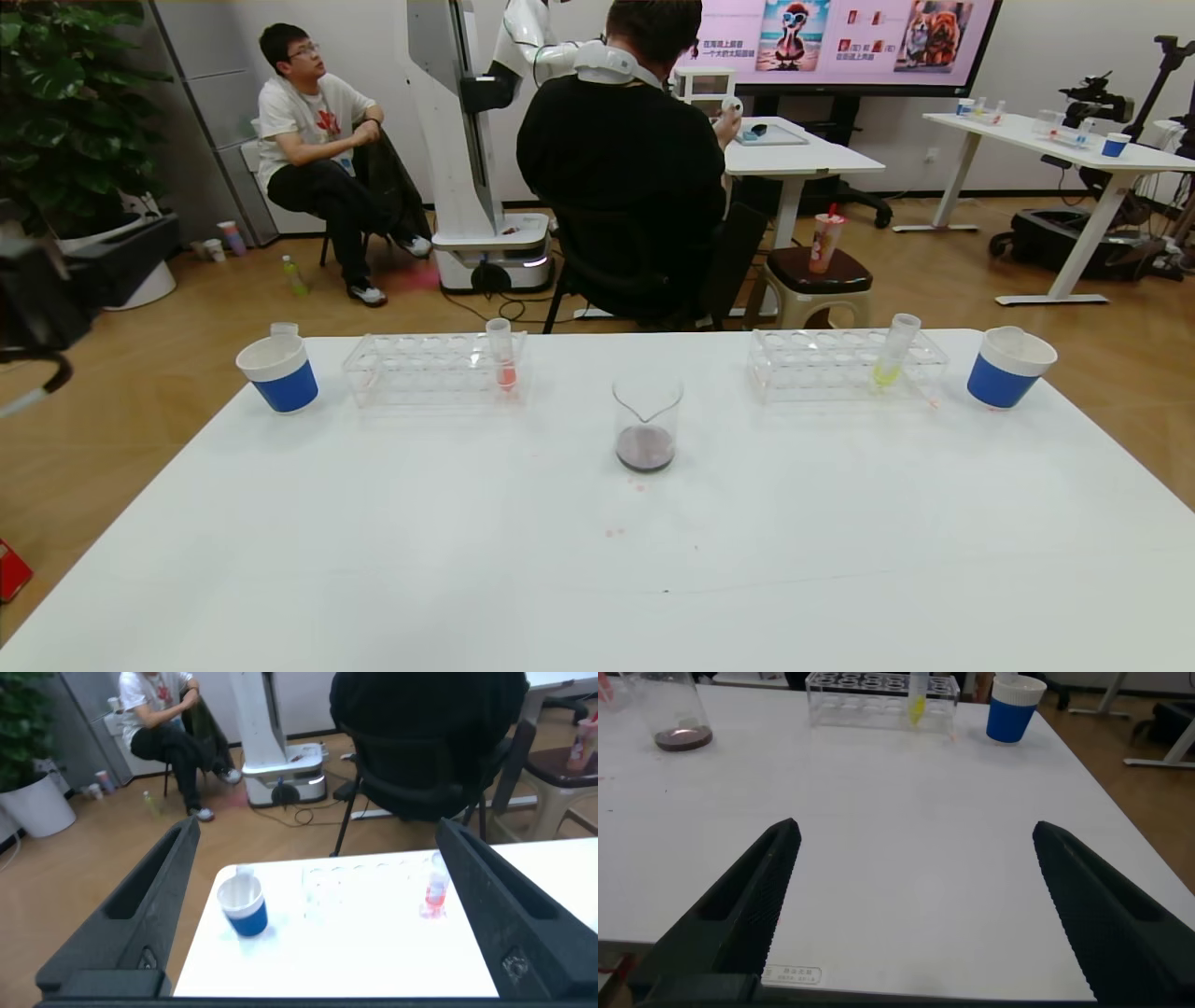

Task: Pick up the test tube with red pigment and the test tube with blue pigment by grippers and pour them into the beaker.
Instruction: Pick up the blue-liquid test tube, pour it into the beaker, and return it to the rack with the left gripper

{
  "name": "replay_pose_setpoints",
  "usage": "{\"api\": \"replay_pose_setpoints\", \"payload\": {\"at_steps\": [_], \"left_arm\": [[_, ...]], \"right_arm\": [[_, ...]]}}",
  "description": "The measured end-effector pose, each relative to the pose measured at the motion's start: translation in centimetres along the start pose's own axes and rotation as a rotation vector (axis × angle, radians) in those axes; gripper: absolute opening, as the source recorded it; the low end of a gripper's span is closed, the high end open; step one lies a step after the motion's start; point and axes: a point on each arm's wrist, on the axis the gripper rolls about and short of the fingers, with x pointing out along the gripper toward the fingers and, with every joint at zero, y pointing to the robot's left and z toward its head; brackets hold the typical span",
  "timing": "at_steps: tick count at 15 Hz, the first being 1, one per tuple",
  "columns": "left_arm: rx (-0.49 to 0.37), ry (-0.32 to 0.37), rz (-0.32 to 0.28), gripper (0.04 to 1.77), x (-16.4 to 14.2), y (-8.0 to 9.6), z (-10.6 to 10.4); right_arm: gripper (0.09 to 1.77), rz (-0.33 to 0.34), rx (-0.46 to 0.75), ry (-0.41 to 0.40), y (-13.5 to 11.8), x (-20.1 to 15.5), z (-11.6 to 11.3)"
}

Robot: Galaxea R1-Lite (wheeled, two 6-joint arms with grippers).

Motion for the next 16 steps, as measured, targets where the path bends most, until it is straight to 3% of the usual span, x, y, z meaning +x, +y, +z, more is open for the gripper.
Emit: {"api": "replay_pose_setpoints", "payload": {"at_steps": [3, 7, 12, 14, 16], "left_arm": [[0.003, -0.005, 0.039, 1.75, -6.5, 1.0, 0.9], [-0.005, -0.149, -0.008, 1.75, -15.3, 1.1, 0.9], [-0.001, -0.229, -0.105, 1.75, -23.2, 0.7, -4.0], [-0.007, -0.222, -0.127, 1.75, -23.8, 0.3, -7.2], [-0.031, -0.158, -0.136, 1.75, -22.9, -0.2, -10.5]], "right_arm": [[1.74, 0.0, 0.0, 0.0, 0.0, 0.0, 0.0], [1.74, 0.0, 0.0, 0.0, 0.0, 0.0, 0.0], [1.74, 0.0, 0.0, 0.0, 0.0, 0.0, 0.0], [1.74, 0.0, 0.0, 0.0, 0.0, 0.0, 0.0], [1.74, 0.0, 0.0, 0.0, 0.0, 0.0, 0.0]]}}
